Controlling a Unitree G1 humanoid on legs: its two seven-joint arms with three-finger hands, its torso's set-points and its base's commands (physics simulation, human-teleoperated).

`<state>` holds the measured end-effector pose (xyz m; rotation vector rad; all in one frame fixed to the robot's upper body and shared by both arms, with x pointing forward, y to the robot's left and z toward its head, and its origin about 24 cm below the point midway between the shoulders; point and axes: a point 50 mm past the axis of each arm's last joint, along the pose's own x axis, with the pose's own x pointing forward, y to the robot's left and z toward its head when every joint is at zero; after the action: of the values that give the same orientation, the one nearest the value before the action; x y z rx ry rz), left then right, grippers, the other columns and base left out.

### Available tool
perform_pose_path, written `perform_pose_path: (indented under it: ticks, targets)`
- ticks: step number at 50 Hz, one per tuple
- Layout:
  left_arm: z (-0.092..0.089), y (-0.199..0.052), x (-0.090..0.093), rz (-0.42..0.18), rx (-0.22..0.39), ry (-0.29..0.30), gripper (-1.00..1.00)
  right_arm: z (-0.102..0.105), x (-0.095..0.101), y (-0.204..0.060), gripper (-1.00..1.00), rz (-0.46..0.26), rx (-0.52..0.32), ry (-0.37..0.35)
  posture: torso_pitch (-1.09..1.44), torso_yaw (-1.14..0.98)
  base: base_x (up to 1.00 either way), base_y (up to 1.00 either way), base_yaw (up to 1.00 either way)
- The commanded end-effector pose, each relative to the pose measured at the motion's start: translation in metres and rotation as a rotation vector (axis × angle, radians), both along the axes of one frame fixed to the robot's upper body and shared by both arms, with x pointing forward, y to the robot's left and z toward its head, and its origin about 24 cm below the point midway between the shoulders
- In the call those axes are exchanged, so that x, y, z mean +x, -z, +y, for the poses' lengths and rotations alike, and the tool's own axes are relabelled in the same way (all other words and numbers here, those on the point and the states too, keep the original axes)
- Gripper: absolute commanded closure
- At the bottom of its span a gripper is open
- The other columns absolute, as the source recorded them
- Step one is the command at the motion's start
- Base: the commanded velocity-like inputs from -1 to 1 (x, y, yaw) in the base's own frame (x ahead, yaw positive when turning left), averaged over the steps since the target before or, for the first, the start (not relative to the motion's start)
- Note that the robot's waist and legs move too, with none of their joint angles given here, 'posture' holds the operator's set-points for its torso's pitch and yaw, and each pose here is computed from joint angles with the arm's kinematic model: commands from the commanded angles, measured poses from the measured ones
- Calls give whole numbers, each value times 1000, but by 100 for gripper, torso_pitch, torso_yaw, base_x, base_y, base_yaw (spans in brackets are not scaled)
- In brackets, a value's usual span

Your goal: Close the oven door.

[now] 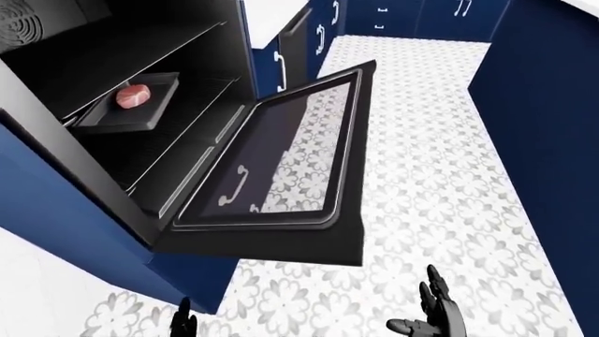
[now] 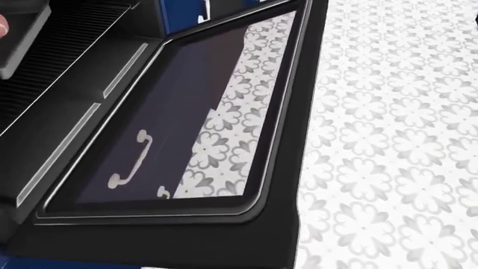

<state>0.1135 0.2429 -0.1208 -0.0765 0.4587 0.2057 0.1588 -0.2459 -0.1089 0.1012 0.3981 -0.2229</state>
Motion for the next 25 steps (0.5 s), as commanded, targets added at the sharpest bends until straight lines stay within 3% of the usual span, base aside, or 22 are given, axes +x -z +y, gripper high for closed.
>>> perform_pose_path:
  ticks: [1,14,25]
  targets:
    - [6,-6,5,-40,27,-5,-100,-1,9,-7,-100,-52,-18,-12,0,0,0,18,0]
    - [6,-6,5,-41,28,-7,-100,12,0,-2,-100,-57,-21,-14,0,0,0,19,0]
    - [6,-6,5,-40,28,-7,-100,-2,9,-7,-100,-49,-16,-16,0,0,0,19,0]
